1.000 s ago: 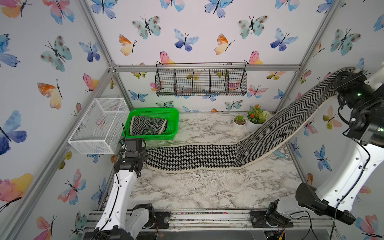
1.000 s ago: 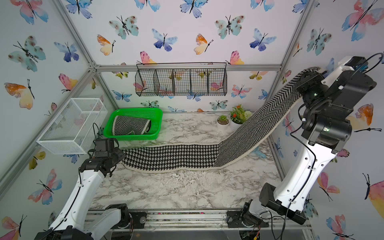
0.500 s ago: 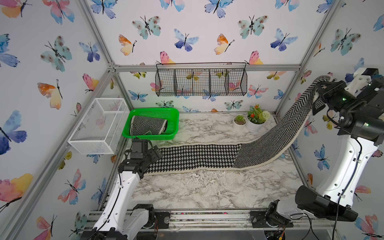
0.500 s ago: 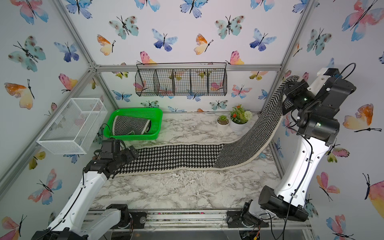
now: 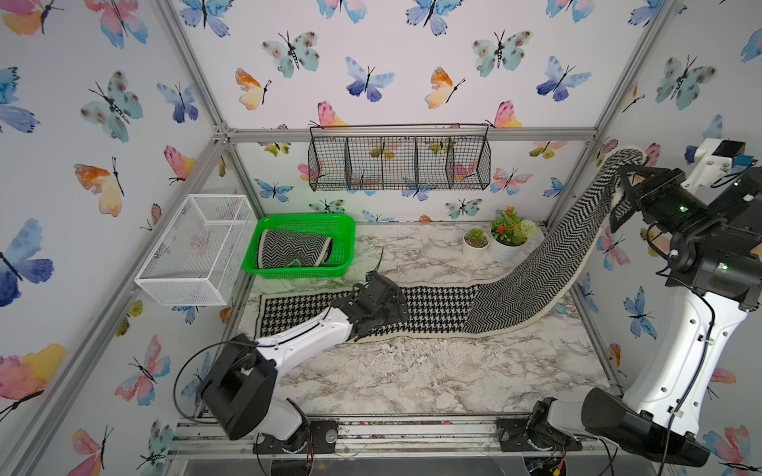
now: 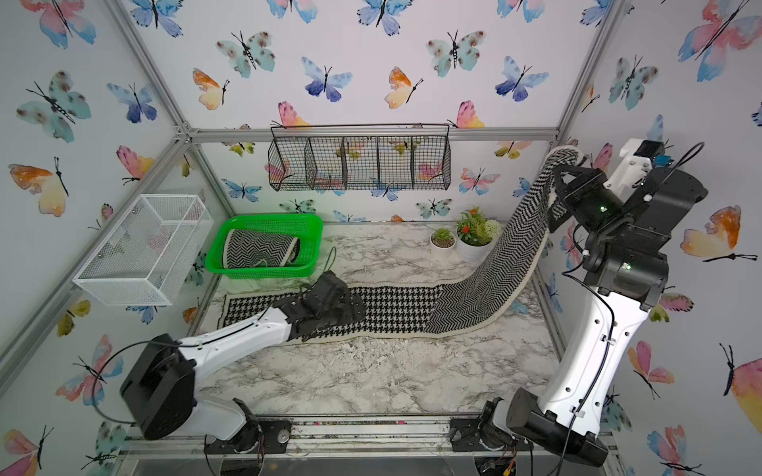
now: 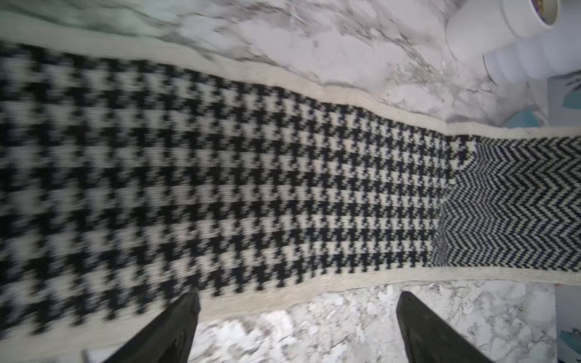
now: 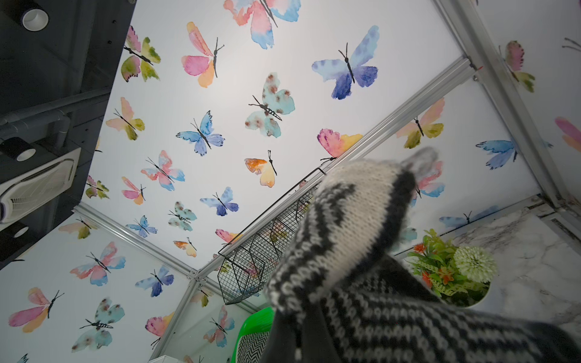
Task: Roll up the scarf and place it into the basket
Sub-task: Flatten out the scarf at the center of the board.
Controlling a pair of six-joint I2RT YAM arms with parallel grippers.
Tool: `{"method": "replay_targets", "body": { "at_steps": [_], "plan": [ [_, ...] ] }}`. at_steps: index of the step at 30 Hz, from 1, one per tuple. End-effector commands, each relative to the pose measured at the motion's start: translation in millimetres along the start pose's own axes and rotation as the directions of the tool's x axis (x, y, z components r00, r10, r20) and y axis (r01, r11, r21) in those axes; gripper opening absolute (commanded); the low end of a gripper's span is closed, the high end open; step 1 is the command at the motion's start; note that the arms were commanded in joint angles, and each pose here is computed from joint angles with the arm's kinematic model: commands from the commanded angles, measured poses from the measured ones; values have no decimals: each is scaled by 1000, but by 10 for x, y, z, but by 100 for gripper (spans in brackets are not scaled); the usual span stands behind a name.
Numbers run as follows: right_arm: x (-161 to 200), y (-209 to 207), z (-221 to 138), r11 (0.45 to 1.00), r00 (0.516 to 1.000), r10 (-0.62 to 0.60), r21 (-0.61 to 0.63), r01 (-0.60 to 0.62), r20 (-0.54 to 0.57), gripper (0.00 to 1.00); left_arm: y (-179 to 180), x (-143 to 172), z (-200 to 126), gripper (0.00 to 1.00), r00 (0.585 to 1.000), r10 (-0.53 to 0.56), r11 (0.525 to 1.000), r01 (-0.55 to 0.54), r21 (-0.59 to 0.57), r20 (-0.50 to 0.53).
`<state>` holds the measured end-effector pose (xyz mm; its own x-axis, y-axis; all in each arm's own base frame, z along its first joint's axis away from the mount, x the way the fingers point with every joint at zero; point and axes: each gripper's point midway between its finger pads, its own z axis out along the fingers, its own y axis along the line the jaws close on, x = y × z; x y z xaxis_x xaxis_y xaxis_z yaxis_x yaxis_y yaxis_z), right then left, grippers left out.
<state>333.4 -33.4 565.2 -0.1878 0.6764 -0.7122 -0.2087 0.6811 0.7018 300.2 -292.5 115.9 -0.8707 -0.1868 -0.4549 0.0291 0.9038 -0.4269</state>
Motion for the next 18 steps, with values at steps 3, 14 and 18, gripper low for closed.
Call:
{"method": "replay_targets", "body": {
  "at_steps": [3, 14, 18],
  "plan": [
    [-27, 338, -165, 994, 998, -50, -93, 53, 32, 2, -917, 103, 499, 98, 998, 57, 995, -55, 88, -28],
    [15, 612, -317, 981, 996, -79, -177, 86, 42, 2, -2206, 643, 1337, 98, 972, 196, 967, -169, 188, -132],
    [23, 651, -341, 978, 995, -85, -186, 92, 43, 2, -2559, 872, 1422, 98, 965, 223, 943, -178, 283, -138]
  ]
}}
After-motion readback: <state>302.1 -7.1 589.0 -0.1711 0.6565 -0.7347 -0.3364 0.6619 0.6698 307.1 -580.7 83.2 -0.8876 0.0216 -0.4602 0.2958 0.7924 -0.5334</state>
